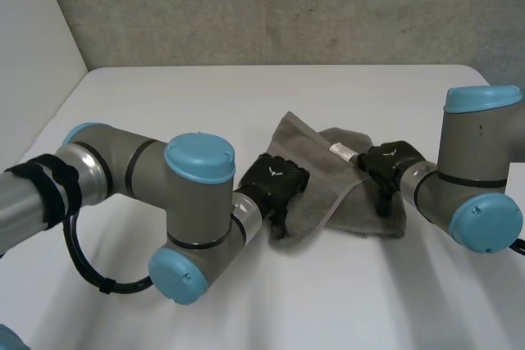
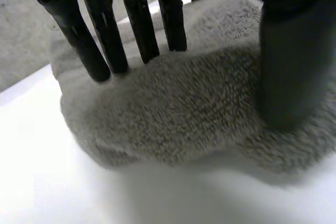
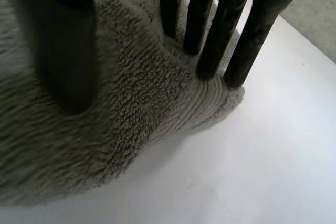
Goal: Fold the towel.
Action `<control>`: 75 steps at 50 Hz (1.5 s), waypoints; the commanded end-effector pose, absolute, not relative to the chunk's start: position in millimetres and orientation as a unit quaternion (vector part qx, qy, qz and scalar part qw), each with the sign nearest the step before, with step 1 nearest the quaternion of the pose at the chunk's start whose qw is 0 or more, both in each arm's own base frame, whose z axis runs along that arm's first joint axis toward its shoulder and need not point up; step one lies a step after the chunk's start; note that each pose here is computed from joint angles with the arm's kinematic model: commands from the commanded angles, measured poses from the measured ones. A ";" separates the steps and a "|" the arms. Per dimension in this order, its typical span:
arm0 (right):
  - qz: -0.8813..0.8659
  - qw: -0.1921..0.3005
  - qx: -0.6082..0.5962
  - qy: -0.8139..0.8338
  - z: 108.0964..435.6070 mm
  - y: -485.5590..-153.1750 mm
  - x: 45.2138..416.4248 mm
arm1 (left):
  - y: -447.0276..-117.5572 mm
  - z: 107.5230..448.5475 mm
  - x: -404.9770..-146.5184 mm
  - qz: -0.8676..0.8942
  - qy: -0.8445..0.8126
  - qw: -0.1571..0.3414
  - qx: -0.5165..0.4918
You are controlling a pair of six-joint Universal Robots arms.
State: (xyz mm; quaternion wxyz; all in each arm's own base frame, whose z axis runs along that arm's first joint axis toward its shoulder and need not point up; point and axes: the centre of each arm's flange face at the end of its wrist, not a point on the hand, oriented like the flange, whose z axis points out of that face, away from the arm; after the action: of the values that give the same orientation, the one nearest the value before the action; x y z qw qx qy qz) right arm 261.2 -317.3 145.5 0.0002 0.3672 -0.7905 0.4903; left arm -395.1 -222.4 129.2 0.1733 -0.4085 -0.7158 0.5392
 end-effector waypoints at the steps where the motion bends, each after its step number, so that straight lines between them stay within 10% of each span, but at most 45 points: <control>1: 0.488 -0.001 0.362 -0.794 145.0 -314.9 256.1 | -219.6 131.9 -391.9 0.537 -0.720 0.171 -0.404; 12: 0.529 -0.053 0.375 -0.759 200.9 -278.5 251.2 | -215.6 210.8 -351.7 0.608 -0.719 0.144 -0.304; 33: 0.653 -0.084 0.355 -0.664 321.3 -242.5 250.0 | -205.6 260.8 -235.6 0.628 -0.743 0.230 -0.011; 49: 0.439 -0.059 0.524 -0.727 203.9 -242.7 282.3 | -191.1 171.7 -249.6 0.473 -0.840 0.258 -0.066; 75: 0.540 -0.081 0.469 -0.694 251.1 -235.7 282.0 | -214.5 228.6 -273.5 0.600 -0.728 0.219 -0.250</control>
State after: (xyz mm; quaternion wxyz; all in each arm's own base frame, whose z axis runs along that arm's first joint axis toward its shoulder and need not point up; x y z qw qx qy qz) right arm 277.0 -230.2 252.9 -0.0707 0.4878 -0.7035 0.5121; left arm -259.2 -207.7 231.4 0.2063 -0.2090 -0.7403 0.6048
